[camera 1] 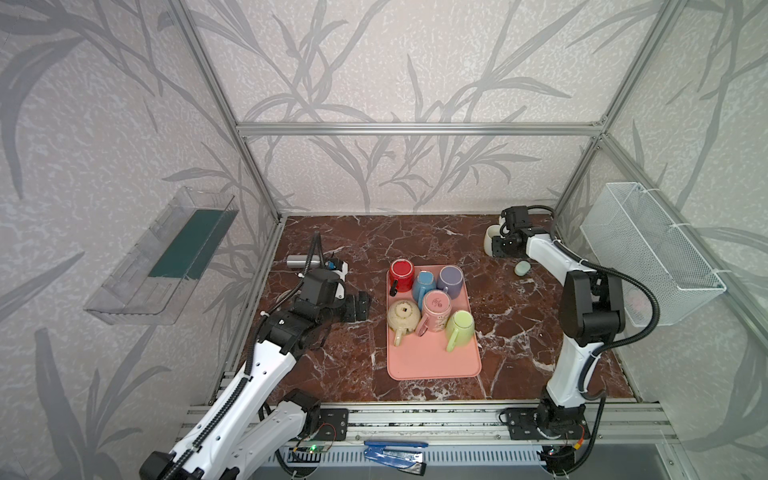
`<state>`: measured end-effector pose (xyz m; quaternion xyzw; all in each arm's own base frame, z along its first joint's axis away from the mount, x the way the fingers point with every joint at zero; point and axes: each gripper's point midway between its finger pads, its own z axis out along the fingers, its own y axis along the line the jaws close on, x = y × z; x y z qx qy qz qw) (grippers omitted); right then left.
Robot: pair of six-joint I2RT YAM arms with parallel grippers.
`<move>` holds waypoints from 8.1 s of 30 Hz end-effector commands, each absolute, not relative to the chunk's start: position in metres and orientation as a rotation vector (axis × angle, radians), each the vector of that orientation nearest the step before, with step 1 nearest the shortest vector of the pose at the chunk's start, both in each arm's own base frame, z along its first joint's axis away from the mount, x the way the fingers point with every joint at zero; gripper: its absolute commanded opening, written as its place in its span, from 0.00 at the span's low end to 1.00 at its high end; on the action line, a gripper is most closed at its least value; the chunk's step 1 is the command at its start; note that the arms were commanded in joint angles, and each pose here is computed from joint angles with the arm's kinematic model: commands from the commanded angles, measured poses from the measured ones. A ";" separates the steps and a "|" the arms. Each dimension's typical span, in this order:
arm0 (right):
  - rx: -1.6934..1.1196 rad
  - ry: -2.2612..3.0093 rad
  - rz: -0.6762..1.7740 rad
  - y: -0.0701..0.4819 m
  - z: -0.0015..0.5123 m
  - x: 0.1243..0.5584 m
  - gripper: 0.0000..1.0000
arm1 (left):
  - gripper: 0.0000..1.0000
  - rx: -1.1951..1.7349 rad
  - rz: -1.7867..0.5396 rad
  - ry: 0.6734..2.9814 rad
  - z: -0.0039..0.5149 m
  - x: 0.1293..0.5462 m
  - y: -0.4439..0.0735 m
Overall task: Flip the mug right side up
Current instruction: 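Lower the white mug upright onto the table beyond the tray with the right gripper, then open the right gripper and withdraw it while the left gripper moves over the tray, then lower the left gripper onto the upside-down pink ghost-print mug's base, then close the left gripper on the pink mug and lift it slightly, then lift the pink mug off the tray with the left gripper, tilting it sideways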
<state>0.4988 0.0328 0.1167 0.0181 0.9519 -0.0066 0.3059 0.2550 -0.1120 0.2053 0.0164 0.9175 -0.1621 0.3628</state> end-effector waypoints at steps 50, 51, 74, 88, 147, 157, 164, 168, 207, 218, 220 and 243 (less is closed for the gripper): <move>0.033 2.158 1.080 0.173 0.169 0.292 0.52 | 0.36 0.797 -0.368 2.469 0.188 0.216 -0.260; 0.070 2.153 1.110 0.171 0.167 0.293 0.52 | 0.37 0.808 -0.365 2.474 0.186 0.217 -0.263; 0.279 2.073 1.186 0.142 0.151 0.298 0.47 | 0.48 0.984 -0.323 2.578 0.137 0.239 -0.313; 0.283 2.064 1.194 0.142 0.150 0.299 0.46 | 0.50 1.034 -0.258 2.633 0.110 0.246 -0.318; 0.302 2.078 1.219 0.144 0.136 0.303 0.43 | 0.22 1.001 -0.198 2.620 0.093 0.256 -0.329; 0.301 2.079 1.220 0.144 0.135 0.302 0.43 | 0.11 0.977 -0.181 2.582 0.100 0.260 -0.329; 0.299 2.078 1.219 0.144 0.136 0.302 0.43 | 0.03 0.970 -0.199 2.571 0.104 0.258 -0.330; 0.298 2.078 1.223 0.145 0.136 0.302 0.43 | 0.00 0.951 -0.202 2.559 0.110 0.259 -0.327; 0.237 2.054 1.246 0.149 0.152 0.297 0.43 | 0.00 0.655 -0.526 2.097 0.235 0.234 -0.275; 0.165 2.009 1.296 0.156 0.170 0.293 0.44 | 0.00 0.590 -0.694 1.960 0.256 0.222 -0.263; 0.141 1.990 1.312 0.159 0.176 0.292 0.44 | 0.00 0.570 -0.731 1.926 0.261 0.222 -0.262; -0.228 1.728 1.509 0.214 0.241 0.258 0.49 | 0.00 0.441 -1.097 1.657 0.319 0.230 -0.259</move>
